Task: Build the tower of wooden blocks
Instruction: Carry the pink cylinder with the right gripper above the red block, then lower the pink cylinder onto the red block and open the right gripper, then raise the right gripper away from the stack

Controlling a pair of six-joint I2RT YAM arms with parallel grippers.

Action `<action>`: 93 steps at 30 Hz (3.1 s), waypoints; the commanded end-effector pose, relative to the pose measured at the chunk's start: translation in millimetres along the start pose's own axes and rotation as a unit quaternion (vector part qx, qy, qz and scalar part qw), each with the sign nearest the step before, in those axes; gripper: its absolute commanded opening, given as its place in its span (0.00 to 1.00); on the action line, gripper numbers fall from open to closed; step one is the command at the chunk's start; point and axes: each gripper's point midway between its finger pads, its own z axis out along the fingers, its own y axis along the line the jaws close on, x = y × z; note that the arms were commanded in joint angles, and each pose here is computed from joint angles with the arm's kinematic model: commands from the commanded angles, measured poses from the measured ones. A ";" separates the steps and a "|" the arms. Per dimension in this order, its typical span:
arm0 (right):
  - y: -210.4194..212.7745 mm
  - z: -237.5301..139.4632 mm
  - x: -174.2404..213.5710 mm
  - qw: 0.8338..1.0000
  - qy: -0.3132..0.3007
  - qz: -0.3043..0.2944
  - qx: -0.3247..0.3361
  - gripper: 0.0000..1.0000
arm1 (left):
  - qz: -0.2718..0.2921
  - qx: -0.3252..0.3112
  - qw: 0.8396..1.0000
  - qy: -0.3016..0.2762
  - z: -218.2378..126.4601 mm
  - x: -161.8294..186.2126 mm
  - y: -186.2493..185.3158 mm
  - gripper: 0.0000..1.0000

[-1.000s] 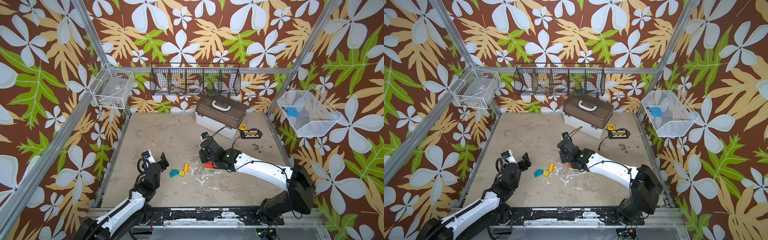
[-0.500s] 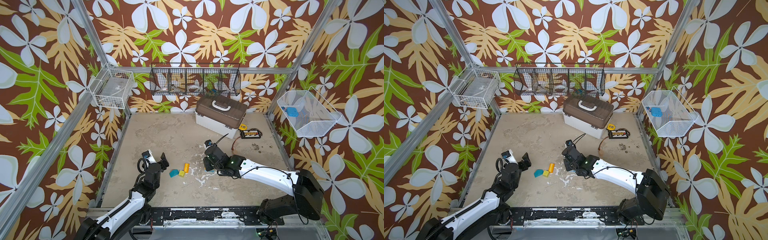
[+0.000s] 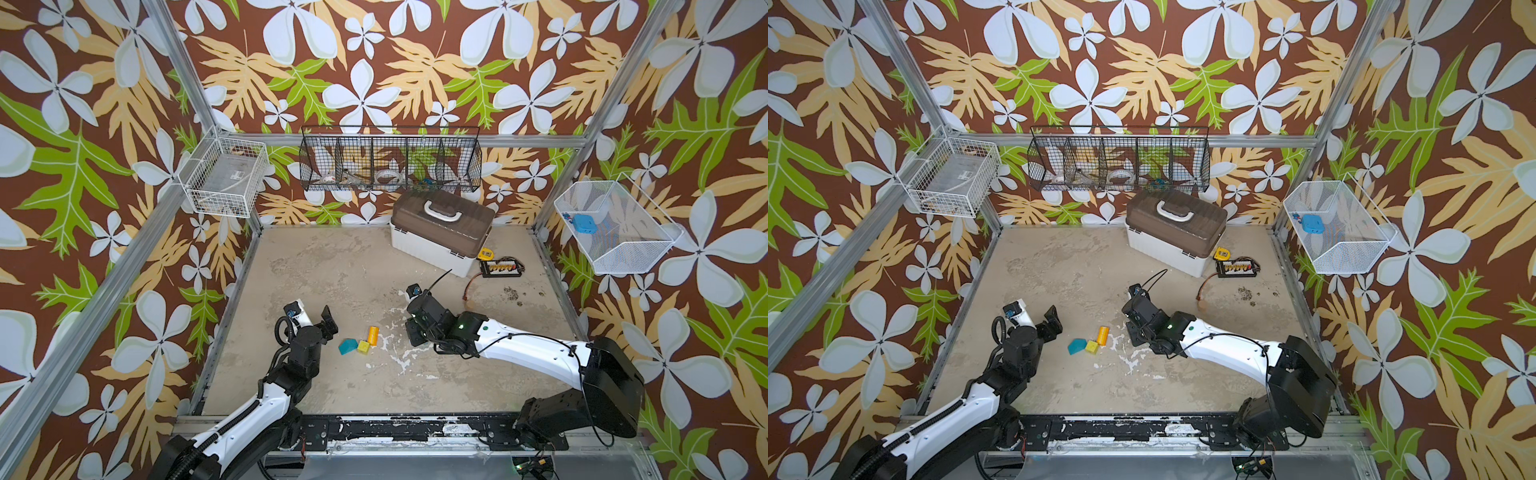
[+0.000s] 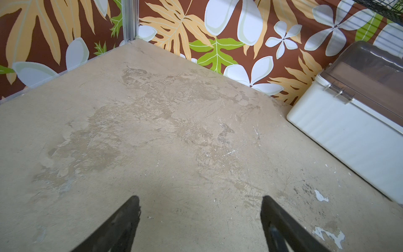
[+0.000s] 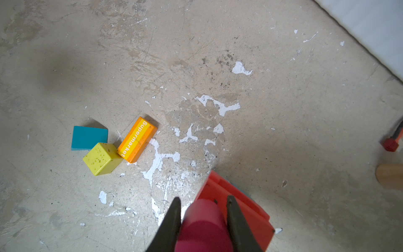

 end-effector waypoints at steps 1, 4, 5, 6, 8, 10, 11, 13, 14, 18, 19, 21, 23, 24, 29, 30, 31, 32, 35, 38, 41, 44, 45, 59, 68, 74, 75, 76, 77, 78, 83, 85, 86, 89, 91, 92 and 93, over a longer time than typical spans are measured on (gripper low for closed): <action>-3.0 -0.1 -1.5 1.000 -0.003 -0.004 0.010 0.23 | -0.005 0.006 1.000 -0.011 -0.1 -5.4 -2.7 0.88; -4.5 1.9 -1.0 1.000 -0.002 -0.006 0.015 0.23 | -0.006 0.008 1.000 -0.012 -0.1 -5.8 -3.4 0.87; -3.6 2.8 -0.9 1.000 -0.001 -0.006 0.014 0.23 | -0.006 0.009 1.000 -0.012 -0.1 -6.2 -3.9 0.87; -3.2 3.6 -0.6 1.000 0.000 -0.007 0.015 0.23 | -0.006 0.009 1.000 -0.012 0.0 -6.3 -4.0 0.87; -2.6 5.3 -0.4 1.000 0.001 -0.008 0.015 0.23 | -0.006 0.008 1.000 -0.011 0.0 -5.7 -3.6 0.87; -2.2 7.0 0.4 1.000 0.004 -0.009 0.014 0.23 | -0.006 0.009 1.000 -0.012 -0.1 -6.2 -3.9 0.87; -2.3 7.6 0.6 1.000 0.004 -0.009 0.015 0.23 | -0.006 0.010 1.000 -0.012 -0.1 -6.4 -4.3 0.87; -2.9 8.2 0.9 1.000 0.005 -0.009 0.017 0.24 | -0.007 0.010 1.000 -0.012 -0.2 -5.9 -3.9 0.87; -2.8 7.8 0.8 1.000 0.004 -0.009 0.017 0.24 | -0.006 0.009 1.000 -0.011 -0.1 -5.6 -3.9 0.87; -4.1 5.5 -1.6 1.000 0.000 -0.007 0.019 0.24 | -0.006 0.010 1.000 -0.011 -0.2 -5.4 -3.9 0.87; -4.7 4.5 -2.8 1.000 -0.002 -0.007 0.021 0.24 | -0.006 0.011 1.000 -0.011 -0.3 -5.4 -4.2 0.87; -5.4 3.4 -3.4 1.000 -0.004 -0.006 0.022 0.25 | -0.006 0.011 1.000 -0.011 -0.2 -5.5 -4.3 0.87; -5.1 2.8 -4.3 1.000 -0.006 -0.006 0.021 0.25 | -0.005 0.011 1.000 -0.010 -0.2 -5.3 -4.2 0.87; -5.6 2.9 -5.6 1.000 -0.007 -0.005 0.022 0.25 | -0.006 0.011 1.000 -0.011 -0.2 -5.8 -4.5 0.87; -5.2 6.1 -4.6 1.000 -0.003 -0.006 0.025 0.26 | -0.006 0.011 1.000 -0.011 -0.3 -5.5 -4.3 0.87; -5.2 6.8 -4.1 1.000 -0.002 -0.007 0.026 0.26 | -0.006 0.011 1.000 -0.011 -0.3 -5.9 -4.5 0.87; -5.4 7.5 -3.7 1.000 -0.001 -0.007 0.027 0.27 | -0.006 0.012 1.000 -0.011 -0.3 -5.6 -4.6 0.87; -5.6 8.2 -3.1 1.000 0.000 -0.008 0.028 0.27 | -0.006 0.012 1.000 -0.011 -0.3 -5.5 -4.6 0.87; -5.7 9.4 -2.3 1.000 0.002 -0.007 0.028 0.28 | -0.006 0.012 1.000 -0.011 -0.3 -5.5 -4.5 0.87; -6.2 9.5 -1.4 1.000 0.003 -0.008 0.030 0.31 | -0.007 0.013 1.000 -0.012 -0.4 -5.9 -5.0 0.87; -7.0 9.0 -1.9 0.999 0.002 -0.007 0.032 0.33 | -0.007 0.013 1.000 -0.012 -0.4 -5.8 -4.9 0.87; -8.7 8.5 -1.9 0.999 0.001 -0.006 0.036 0.36 | -0.006 0.014 1.000 -0.011 -0.4 -5.8 -5.2 0.87; -9.2 8.5 -1.6 0.999 0.002 -0.006 0.037 0.36 | -0.007 0.014 1.000 -0.011 -0.4 -5.9 -5.3 0.87; -12.6 6.5 -1.6 0.999 -0.001 -0.003 0.045 0.43 | -0.006 0.016 1.000 -0.011 -0.5 -5.7 -6.1 0.87; -11.6 -2.3 -12.0 0.999 -0.017 0.005 0.041 0.51 | -0.005 0.016 1.000 -0.010 -0.3 -5.2 -6.1 0.87; -29.3 -29.3 -28.2 0.995 -0.069 0.032 0.062 0.60 | -0.005 0.017 1.000 -0.009 -0.4 -4.8 -6.4 0.87; -36.5 -34.9 -31.1 0.994 -0.080 0.043 0.068 0.60 | -0.005 0.017 1.000 -0.010 -0.4 -5.2 -6.6 0.87; -43.7 -38.4 -32.7 0.992 -0.089 0.055 0.072 0.60 | -0.005 0.017 1.000 -0.010 -0.4 -5.3 -6.5 0.87; -55.5 -43.7 -34.5 0.989 -0.099 0.073 0.078 0.60 | -0.005 0.018 1.000 -0.009 -0.4 -4.8 -6.6 0.87; -66.3 -48.3 -35.8 0.986 -0.110 0.091 0.083 0.60 | -0.004 0.018 1.000 -0.010 -0.4 -5.2 -6.8 0.87; -131.4 -68.4 -28.8 0.960 -0.170 0.190 0.117 0.60 | -0.004 0.019 1.000 -0.009 -0.5 -5.0 -6.9 0.87; -157.9 -69.8 -20.6 0.946 -0.189 0.228 0.129 0.59 | -0.005 0.019 1.000 -0.010 -0.4 -5.2 -7.1 0.87; -169.8 -67.9 -14.4 0.941 -0.193 0.246 0.133 0.59 | -0.005 0.020 1.000 -0.010 -0.5 -5.2 -7.5 0.87; -194.5 -54.7 1.2 0.932 -0.186 0.278 0.139 0.58 | -0.005 0.020 1.000 -0.010 -0.4 -5.2 -7.4 0.87; -203.3 -40.4 7.9 0.933 -0.166 0.285 0.141 0.57 | -0.004 0.020 1.000 -0.009 -0.4 -4.5 -7.4 0.87; -206.7 -30.3 12.6 0.936 -0.148 0.286 0.145 0.57 | -0.005 0.021 1.000 -0.009 -0.4 -5.0 -7.7 0.87; -209.5 -20.2 15.9 0.938 -0.132 0.285 0.148 0.57 | -0.004 0.021 1.000 -0.008 -0.4 -4.5 -7.5 0.87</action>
